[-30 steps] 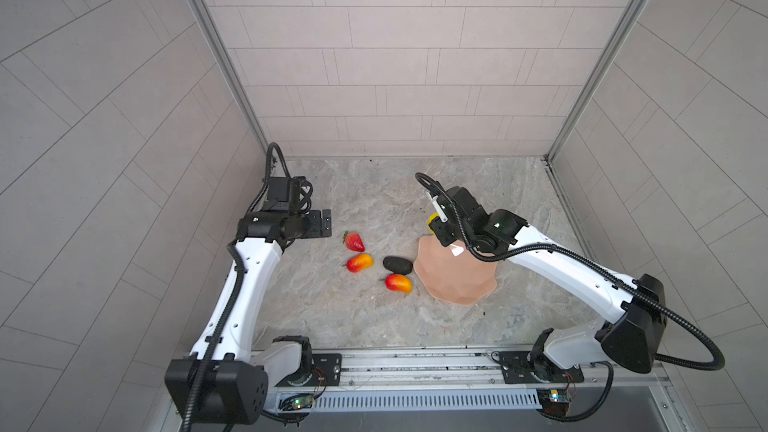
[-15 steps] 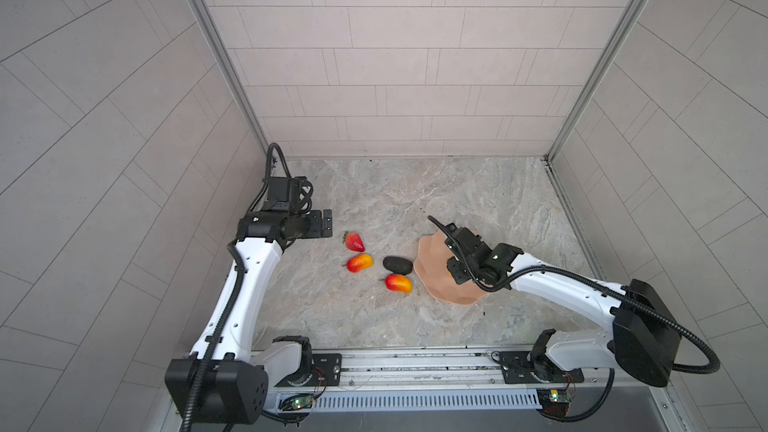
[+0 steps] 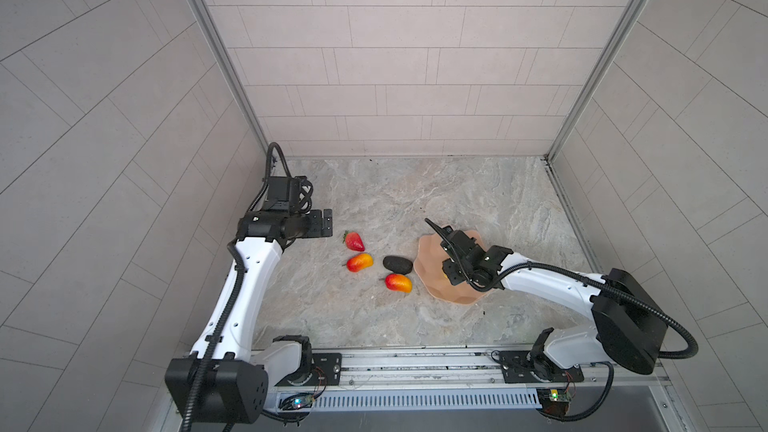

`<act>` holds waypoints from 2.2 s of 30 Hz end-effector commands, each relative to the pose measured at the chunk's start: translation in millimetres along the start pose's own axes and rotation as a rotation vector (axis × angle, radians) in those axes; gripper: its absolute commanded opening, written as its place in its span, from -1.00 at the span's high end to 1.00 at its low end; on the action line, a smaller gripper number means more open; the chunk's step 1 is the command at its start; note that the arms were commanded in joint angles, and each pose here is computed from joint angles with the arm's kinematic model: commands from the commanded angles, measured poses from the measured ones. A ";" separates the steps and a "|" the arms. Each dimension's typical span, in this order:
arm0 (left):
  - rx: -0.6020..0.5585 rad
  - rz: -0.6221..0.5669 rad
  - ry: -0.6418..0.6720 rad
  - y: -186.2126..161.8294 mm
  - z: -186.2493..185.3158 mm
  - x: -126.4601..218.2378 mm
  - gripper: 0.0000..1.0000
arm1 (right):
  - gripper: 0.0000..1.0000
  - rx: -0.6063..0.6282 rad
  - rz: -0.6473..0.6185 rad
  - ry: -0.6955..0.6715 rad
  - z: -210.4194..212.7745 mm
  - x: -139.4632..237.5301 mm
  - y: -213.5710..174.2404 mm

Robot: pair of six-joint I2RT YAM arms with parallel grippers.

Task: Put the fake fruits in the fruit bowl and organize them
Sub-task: 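Carry the lemon into the pink bowl and open the right gripper, then move the right gripper to the mango nearest the bowl and grasp it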

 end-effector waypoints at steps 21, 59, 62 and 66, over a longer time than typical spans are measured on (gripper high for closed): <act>-0.009 0.016 -0.004 -0.7 1.2 -2.9 -0.99 | -0.99 0.270 -0.088 0.231 65.3 81.4 44.2; -0.013 0.018 -0.006 -1.1 1.0 -3.1 -0.99 | -0.12 0.485 0.106 0.160 174.3 -20.1 -6.2; -0.013 0.020 -0.007 -1.1 0.9 -3.9 -0.99 | -0.03 0.492 0.116 0.153 176.5 -24.5 -6.8; -0.013 0.019 -0.007 -1.0 0.9 -3.6 -0.99 | 0.05 0.496 0.125 0.152 176.9 -26.0 -7.8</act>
Point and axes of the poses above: each gripper's point midway between its finger pads, its own x axis back along the fingers, its own z axis along the line the jaws close on, y = z × x, the point moved 7 cm from there along x, back along the fingers, and after that the axes turned 15 degrees about -x, right-handed, at the moved point
